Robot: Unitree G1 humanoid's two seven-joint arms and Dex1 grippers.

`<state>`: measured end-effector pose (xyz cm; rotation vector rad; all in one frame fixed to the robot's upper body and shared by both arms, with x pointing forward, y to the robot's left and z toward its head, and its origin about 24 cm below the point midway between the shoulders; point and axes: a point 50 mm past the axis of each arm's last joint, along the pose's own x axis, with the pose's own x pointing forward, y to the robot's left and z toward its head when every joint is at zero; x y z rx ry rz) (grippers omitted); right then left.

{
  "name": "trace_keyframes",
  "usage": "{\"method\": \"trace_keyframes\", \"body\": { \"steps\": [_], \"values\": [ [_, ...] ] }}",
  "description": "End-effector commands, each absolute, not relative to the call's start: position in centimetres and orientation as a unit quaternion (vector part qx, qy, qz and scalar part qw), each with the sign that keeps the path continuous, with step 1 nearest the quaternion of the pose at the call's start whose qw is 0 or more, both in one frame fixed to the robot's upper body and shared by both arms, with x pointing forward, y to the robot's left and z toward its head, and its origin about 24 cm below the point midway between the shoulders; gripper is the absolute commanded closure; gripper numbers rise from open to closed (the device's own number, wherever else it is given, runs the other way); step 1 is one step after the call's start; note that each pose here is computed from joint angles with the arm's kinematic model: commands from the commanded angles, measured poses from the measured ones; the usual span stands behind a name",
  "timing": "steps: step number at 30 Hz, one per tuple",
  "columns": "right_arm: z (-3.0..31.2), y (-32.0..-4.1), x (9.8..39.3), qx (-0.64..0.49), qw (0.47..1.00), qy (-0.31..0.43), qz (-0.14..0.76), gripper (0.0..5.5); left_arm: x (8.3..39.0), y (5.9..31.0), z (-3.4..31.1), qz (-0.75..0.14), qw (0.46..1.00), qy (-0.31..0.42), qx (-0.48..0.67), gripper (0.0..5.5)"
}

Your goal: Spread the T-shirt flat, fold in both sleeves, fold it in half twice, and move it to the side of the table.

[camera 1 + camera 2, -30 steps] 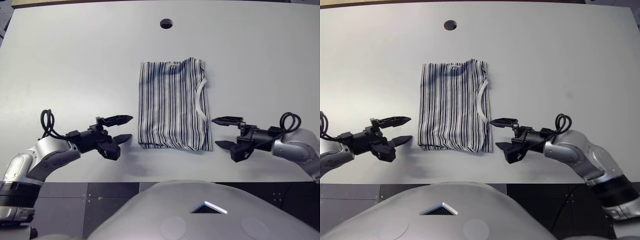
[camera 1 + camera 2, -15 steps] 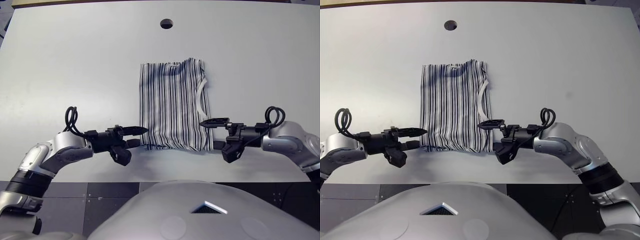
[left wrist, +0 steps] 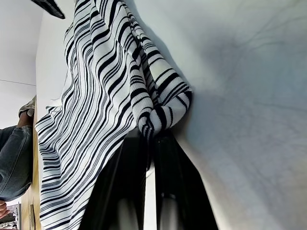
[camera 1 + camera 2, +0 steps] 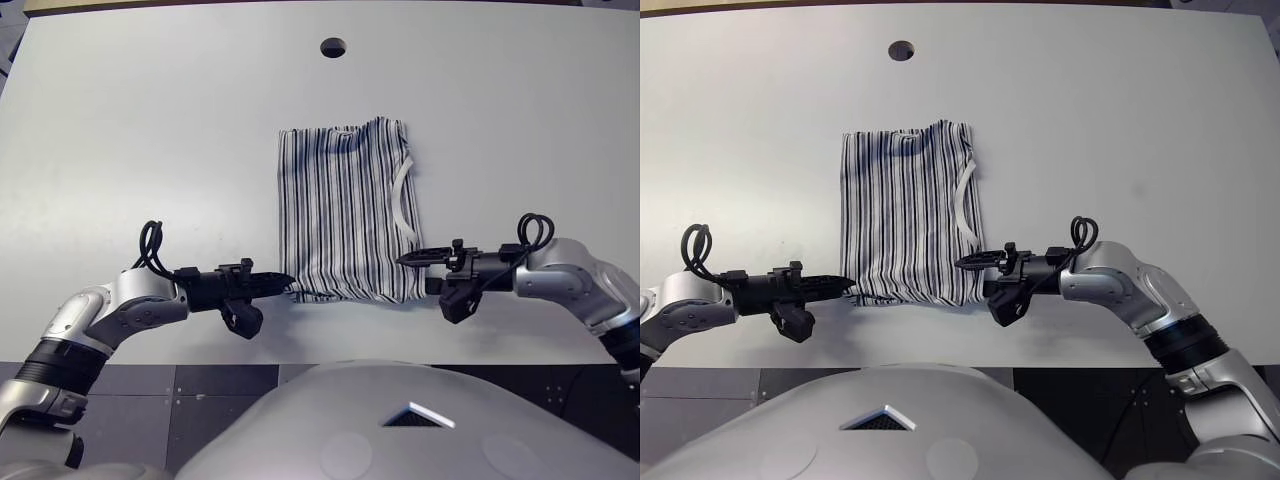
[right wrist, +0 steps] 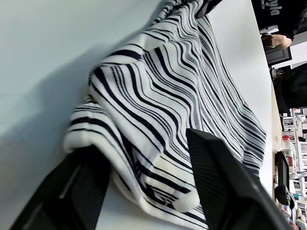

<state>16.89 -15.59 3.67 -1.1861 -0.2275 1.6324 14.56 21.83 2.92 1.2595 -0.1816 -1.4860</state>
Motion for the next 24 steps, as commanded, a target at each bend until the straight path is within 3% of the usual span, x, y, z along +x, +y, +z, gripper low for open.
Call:
{"method": "trace_keyframes", "body": {
  "steps": [1, 10, 18, 24],
  "values": [
    [2.0, -16.3, 15.3, -0.492, 0.486, -0.043, 0.721, 3.63, 14.1, 22.3, 1.6, -0.641, 0.545, -0.042, 0.538, 5.4],
    [2.4, -16.1, 15.8, -0.488, 0.508, -0.054, 0.708, 5.37, 14.6, 22.6, 1.4, -0.631, 0.564, -0.037, 0.531, 5.4],
    [3.3, -16.0, 17.0, -0.478, 0.571, -0.075, 0.664, 5.37, 13.4, 21.9, 2.1, -0.631, 0.61, -0.057, 0.476, 5.4],
    [4.6, -15.9, 14.4, -0.39, 0.588, -0.058, 0.706, 5.37, 12.1, 21.4, 3.4, -0.634, 0.659, -0.063, 0.399, 5.4]
  ]
}}
